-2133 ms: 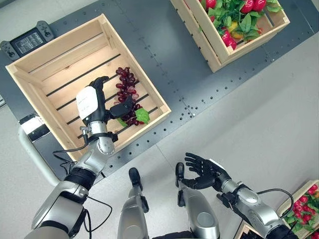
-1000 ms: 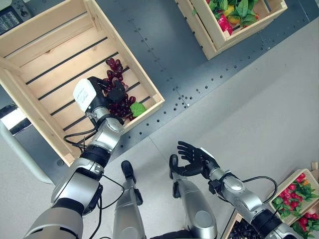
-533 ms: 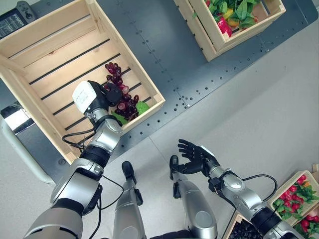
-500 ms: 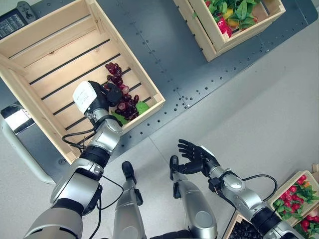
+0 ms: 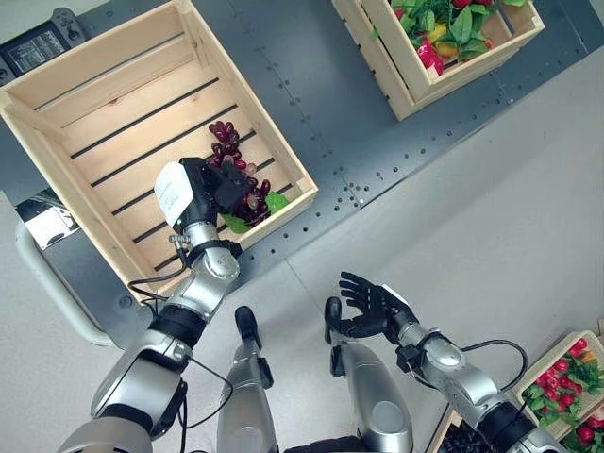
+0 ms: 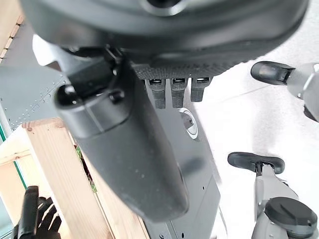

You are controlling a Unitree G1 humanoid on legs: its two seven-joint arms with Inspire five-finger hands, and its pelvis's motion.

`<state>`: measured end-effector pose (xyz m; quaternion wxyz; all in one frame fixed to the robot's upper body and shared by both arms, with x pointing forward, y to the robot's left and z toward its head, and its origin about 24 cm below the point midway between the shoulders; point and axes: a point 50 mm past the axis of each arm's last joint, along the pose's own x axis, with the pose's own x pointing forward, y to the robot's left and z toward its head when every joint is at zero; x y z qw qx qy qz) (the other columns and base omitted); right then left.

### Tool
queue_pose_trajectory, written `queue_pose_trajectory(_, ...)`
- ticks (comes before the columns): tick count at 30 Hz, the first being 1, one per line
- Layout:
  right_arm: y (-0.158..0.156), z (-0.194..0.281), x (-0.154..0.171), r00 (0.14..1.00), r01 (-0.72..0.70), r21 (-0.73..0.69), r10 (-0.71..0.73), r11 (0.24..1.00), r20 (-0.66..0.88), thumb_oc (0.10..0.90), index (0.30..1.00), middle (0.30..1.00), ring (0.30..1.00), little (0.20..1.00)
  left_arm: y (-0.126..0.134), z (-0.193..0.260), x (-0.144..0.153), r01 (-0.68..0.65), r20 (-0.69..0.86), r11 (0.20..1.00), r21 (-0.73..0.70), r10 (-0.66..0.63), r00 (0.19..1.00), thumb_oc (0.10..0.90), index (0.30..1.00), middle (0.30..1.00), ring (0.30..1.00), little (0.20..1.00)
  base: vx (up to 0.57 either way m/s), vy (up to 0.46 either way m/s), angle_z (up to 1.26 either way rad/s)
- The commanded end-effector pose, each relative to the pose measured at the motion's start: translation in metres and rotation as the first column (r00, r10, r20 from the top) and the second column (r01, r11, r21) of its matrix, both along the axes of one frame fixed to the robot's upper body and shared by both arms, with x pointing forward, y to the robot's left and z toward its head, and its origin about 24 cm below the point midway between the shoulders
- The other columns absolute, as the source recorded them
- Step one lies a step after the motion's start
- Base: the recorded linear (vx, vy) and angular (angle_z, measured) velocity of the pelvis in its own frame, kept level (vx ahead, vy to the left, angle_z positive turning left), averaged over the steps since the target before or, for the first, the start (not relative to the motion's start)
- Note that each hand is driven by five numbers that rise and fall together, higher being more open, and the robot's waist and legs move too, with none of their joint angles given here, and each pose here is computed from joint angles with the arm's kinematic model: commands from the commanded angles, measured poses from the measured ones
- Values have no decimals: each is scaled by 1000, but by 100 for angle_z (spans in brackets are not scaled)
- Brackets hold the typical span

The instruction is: Pick up the fruits from the basket on one side to the basket on the other side

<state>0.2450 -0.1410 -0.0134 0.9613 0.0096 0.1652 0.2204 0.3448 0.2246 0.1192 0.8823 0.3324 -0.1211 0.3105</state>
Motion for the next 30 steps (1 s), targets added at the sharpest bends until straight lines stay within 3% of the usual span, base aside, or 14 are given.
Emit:
queue_pose_trajectory(1,-7,30,0,983,25,71,-37,997,180,800,900,900,900,900,-12,56,-7,34,369,996,77,-60,928,400,300,300,300,300,0,0,0)
queue_pose_trajectory(4,-11,30,-3,983,30,71,-42,997,181,800,900,900,900,900,-13,59,-18,25,437,994,107,-69,897,400,300,300,300,300,2,11,5)
queue_pose_trajectory(12,-14,30,-6,986,33,73,-45,997,162,800,900,900,900,900,-7,54,-22,7,388,987,162,-71,919,400,300,300,300,300,12,2,7)
queue_pose_trajectory(13,-14,30,-6,986,34,73,-45,997,160,800,900,900,900,900,-6,54,-22,4,376,983,186,-75,924,530,495,495,495,495,0,0,0)
queue_pose_trajectory(14,-14,30,-6,986,34,72,-46,997,159,800,900,900,900,900,-5,56,-21,-1,367,978,210,-78,927,731,796,796,796,796,0,0,0)
queue_pose_trajectory(15,-15,30,-7,987,35,70,-45,997,156,800,900,900,900,900,-2,58,-21,-13,360,970,244,-78,930,800,900,900,900,900,0,0,0)
queue_pose_trajectory(17,-16,30,-8,987,34,68,-44,997,154,800,900,900,900,900,0,59,-21,-23,343,958,286,-79,936,800,900,900,900,900,0,0,0)
queue_pose_trajectory(22,-26,30,-11,988,22,47,-29,999,151,800,900,900,900,900,22,72,-18,-88,234,840,536,-48,971,800,900,900,900,900,6,43,-2)
queue_pose_trajectory(28,-38,35,-10,988,13,7,-14,1000,156,800,900,900,900,900,37,86,-12,-72,107,600,796,-22,994,800,900,900,900,900,2,55,-2)
queue_pose_trajectory(29,-39,35,-10,988,13,7,-14,1000,156,800,900,900,900,900,37,86,-12,-71,103,591,803,-21,994,800,900,900,900,900,4,50,-2)
queue_pose_trajectory(30,-41,36,-9,988,12,-1,-12,1000,157,800,900,900,900,900,36,88,-10,-56,81,519,853,-27,996,800,900,900,900,900,0,36,-4)
